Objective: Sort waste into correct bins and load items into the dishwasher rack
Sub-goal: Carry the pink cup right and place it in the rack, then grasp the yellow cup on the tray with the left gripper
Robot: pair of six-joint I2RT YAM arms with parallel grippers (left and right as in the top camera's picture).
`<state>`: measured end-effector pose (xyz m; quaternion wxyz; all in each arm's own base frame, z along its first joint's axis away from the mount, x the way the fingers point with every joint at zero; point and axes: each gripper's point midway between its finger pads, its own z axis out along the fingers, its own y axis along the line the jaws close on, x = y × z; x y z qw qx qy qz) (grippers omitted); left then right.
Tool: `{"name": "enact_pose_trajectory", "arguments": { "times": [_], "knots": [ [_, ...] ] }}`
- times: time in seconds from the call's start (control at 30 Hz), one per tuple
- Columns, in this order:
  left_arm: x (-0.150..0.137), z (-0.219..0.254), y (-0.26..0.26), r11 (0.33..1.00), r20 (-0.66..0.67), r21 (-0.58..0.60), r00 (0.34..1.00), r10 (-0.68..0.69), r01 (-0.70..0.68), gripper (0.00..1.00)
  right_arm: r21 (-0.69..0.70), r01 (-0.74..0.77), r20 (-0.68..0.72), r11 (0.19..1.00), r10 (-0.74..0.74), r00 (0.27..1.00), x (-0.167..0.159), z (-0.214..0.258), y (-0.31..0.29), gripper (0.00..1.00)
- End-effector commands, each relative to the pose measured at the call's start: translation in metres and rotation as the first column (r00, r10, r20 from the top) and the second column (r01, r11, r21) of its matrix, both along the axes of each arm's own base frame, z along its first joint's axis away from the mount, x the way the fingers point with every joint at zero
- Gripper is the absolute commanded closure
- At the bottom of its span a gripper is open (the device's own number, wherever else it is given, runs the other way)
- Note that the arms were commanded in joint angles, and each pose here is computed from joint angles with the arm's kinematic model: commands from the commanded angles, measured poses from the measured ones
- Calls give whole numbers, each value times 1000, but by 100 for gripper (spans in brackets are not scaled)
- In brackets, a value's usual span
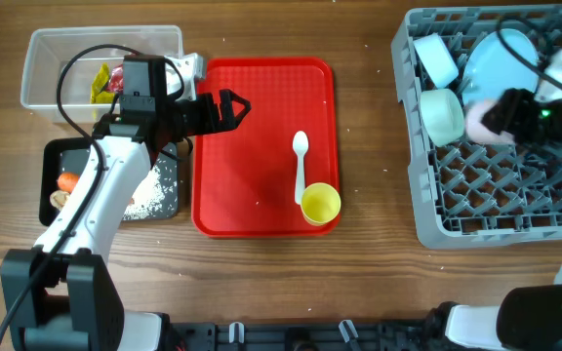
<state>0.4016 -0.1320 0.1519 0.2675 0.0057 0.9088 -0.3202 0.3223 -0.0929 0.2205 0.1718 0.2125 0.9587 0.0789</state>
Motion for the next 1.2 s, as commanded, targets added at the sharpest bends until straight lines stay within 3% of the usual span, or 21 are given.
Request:
{"name": "enact_pose_trajectory", "arguments": {
  "times": [0.0,0.3,0.43,0.6,0.73,0.9,0.93,1.0,1.17],
  "knots": [
    [2,0,-1,1000,10,14,1000,-3,3,0,-105,141,-23,984,-144,989,-13,4,-40,52],
    [2,0,-1,1000,10,14,1000,-3,3,0,-132,182,-204,974,-206,957,-34,-35,-50,53],
    [2,0,-1,1000,10,14,1000,-3,3,0,-81,141,-268,987,-158,950,-36,-61,-33,55],
    [2,0,-1,1000,10,14,1000,-3,3,0,-122,37,-355,992,-78,932,-28,-88,-12,54],
    [2,0,-1,1000,10,14,1000,-3,3,0,-124,29,-443,992,-81,893,-29,-112,-11,54],
    [2,0,-1,1000,10,14,1000,-3,3,0,-135,37,-456,990,-95,885,-30,-116,-14,53],
    [2,0,-1,1000,10,14,1000,-3,3,0,-135,37,-456,990,-95,885,-29,-116,-14,48],
    [2,0,-1,1000,10,14,1000,-3,3,0,-136,38,-453,990,-96,886,-29,-116,-14,14],
    [2,0,-1,1000,10,14,1000,-3,3,0,-128,50,-440,990,-102,892,-25,-111,-13,0]
  ]
}}
